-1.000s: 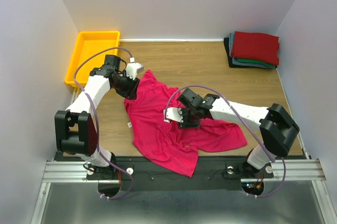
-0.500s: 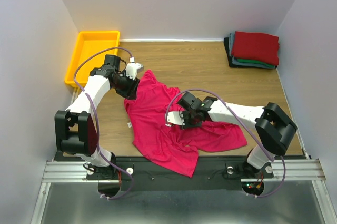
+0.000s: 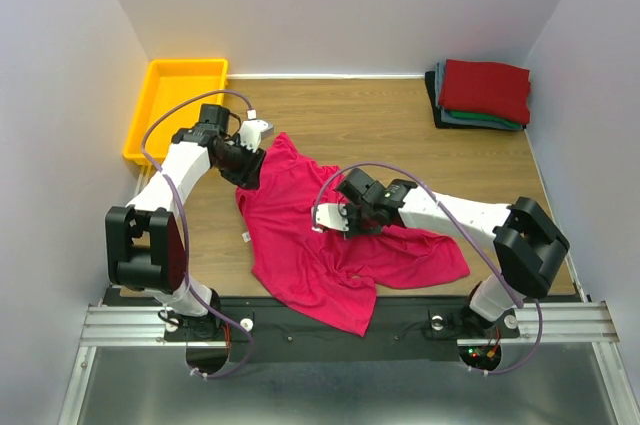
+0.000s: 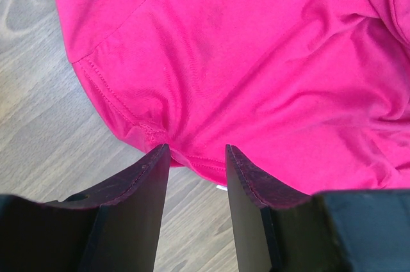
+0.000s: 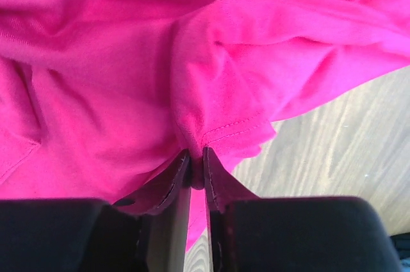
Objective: Fold and stack the t-shirts
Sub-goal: Flatten the tshirt out
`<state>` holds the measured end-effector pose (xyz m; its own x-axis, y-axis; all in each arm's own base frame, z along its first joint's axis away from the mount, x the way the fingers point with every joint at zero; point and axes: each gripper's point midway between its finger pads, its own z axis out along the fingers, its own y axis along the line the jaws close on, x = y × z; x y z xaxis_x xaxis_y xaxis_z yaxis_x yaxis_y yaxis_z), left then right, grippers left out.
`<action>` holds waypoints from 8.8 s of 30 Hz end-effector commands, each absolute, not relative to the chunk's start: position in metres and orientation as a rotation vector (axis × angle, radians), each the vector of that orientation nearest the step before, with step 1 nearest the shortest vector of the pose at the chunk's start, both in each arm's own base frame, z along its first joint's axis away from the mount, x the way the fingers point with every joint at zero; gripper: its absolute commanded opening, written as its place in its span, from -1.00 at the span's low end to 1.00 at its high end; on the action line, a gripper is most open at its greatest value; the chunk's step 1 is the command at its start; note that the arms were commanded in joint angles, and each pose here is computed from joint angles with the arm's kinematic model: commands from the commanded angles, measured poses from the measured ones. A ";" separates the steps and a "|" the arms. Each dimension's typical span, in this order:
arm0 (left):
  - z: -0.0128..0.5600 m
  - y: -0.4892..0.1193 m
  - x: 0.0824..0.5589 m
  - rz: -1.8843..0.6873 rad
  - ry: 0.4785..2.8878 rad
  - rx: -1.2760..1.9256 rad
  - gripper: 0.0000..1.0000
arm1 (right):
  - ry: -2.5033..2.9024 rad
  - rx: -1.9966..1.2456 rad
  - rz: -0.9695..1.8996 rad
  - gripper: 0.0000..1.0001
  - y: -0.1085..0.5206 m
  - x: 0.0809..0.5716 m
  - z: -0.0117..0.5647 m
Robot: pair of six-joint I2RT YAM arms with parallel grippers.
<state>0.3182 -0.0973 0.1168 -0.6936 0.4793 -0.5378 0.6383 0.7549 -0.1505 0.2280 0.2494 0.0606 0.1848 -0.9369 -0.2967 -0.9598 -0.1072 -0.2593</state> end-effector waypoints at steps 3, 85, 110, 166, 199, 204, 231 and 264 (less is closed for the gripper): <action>0.129 -0.100 0.330 -0.458 2.426 0.858 0.03 | 1.765 -2.025 0.101 -0.54 0.263 0.233 0.080; 0.165 -0.198 0.422 -0.570 2.095 1.127 -1.00 | 2.488 -1.243 -0.149 -0.99 0.059 0.316 0.130; 0.127 -0.202 0.291 -0.565 2.123 1.478 0.19 | 2.514 -1.278 -0.117 -0.99 0.049 0.329 0.119; 0.193 -0.289 0.298 -0.436 1.949 1.382 -0.99 | 2.544 -1.195 -0.120 -0.99 0.026 0.351 0.122; 0.122 -0.239 0.279 -0.648 2.059 1.485 -0.50 | 2.563 -1.154 -0.100 -0.99 0.013 0.349 0.132; 0.143 -0.234 0.291 -0.631 2.040 1.439 -1.00 | 2.560 -1.150 -0.118 -0.99 0.011 0.349 0.135; 0.615 -0.087 0.400 -0.086 1.142 0.485 -1.00 | 1.661 -0.375 -0.586 -0.99 -0.070 0.465 0.515; 0.686 -0.113 0.335 -0.306 0.950 0.447 -1.00 | 1.277 -0.413 -0.294 -0.99 0.047 0.419 0.609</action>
